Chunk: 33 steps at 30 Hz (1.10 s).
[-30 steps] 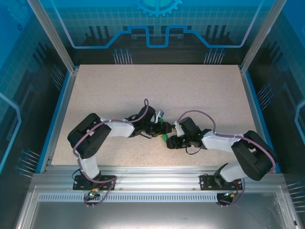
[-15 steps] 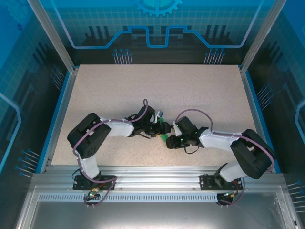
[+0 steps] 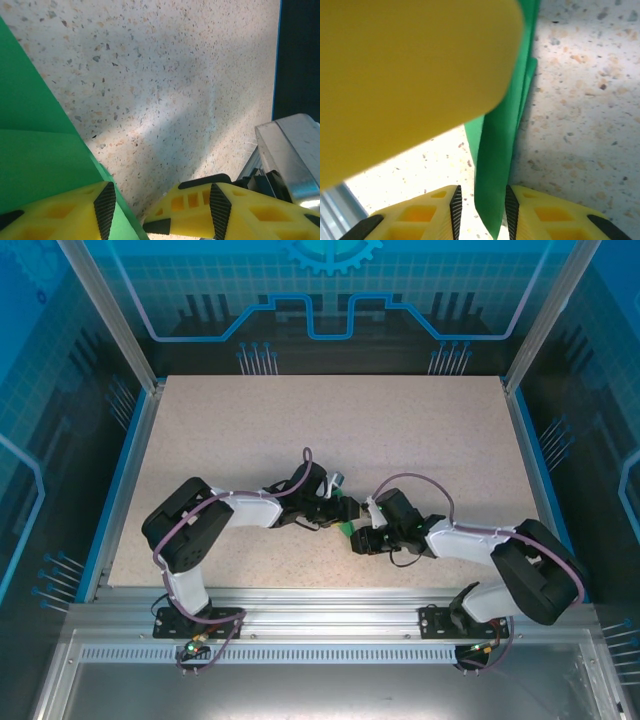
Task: Fold a paper plane with a square sheet of paper (pick it up from the middle)
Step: Fold the wing for the fifth time at the center of the table.
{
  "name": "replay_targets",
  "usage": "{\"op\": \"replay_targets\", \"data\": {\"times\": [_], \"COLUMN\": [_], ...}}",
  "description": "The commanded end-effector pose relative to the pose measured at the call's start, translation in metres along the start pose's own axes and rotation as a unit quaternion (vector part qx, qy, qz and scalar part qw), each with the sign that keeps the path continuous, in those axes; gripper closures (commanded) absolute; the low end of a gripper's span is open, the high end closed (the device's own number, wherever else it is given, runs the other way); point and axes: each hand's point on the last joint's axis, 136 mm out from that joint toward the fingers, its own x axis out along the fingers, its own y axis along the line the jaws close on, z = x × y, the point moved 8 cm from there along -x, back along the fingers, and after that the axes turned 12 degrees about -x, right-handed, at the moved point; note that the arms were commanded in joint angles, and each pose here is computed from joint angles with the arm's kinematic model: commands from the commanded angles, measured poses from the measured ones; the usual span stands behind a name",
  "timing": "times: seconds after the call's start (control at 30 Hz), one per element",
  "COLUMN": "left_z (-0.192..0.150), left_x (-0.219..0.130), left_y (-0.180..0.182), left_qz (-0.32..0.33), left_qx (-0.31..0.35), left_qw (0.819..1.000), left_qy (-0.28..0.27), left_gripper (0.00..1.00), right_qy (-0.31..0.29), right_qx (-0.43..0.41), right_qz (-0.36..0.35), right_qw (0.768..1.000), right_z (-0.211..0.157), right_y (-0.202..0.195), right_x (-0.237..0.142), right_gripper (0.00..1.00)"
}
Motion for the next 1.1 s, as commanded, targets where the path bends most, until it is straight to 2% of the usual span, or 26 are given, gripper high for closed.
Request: {"op": "replay_targets", "data": {"times": [0.0,0.3,0.53,0.83,1.07], "left_z": [0.006,0.007,0.007,0.010,0.014], "left_x": [-0.001,-0.001,0.000,-0.002,-0.002], "left_y": [-0.014,-0.015,-0.013,-0.010,-0.007], "left_qz": [-0.018,-0.018,-0.015,-0.004,-0.002], "left_qx": [0.012,0.010,0.006,-0.003,-0.010], "left_qw": [1.000,1.000,1.000,1.000,1.000], "left_qy": [-0.018,-0.017,-0.018,-0.027,-0.028], "left_gripper": [0.44,0.45,0.47,0.49,0.49], "right_qy": [-0.016,-0.007,-0.002,-0.012,-0.009], "right_qx": [-0.017,-0.006,0.003,0.029,0.051], "right_qz": [0.038,0.003,-0.007,0.027,0.056], "right_qw": [0.999,1.000,1.000,0.999,0.997], "right_z": [0.005,0.002,-0.002,-0.004,-0.004], "right_y": [0.007,-0.003,-0.008,-0.015,-0.021], "right_x": [-0.002,0.004,0.008,0.008,0.010], "right_gripper": [0.69,0.70,0.77,0.82,0.90]}}
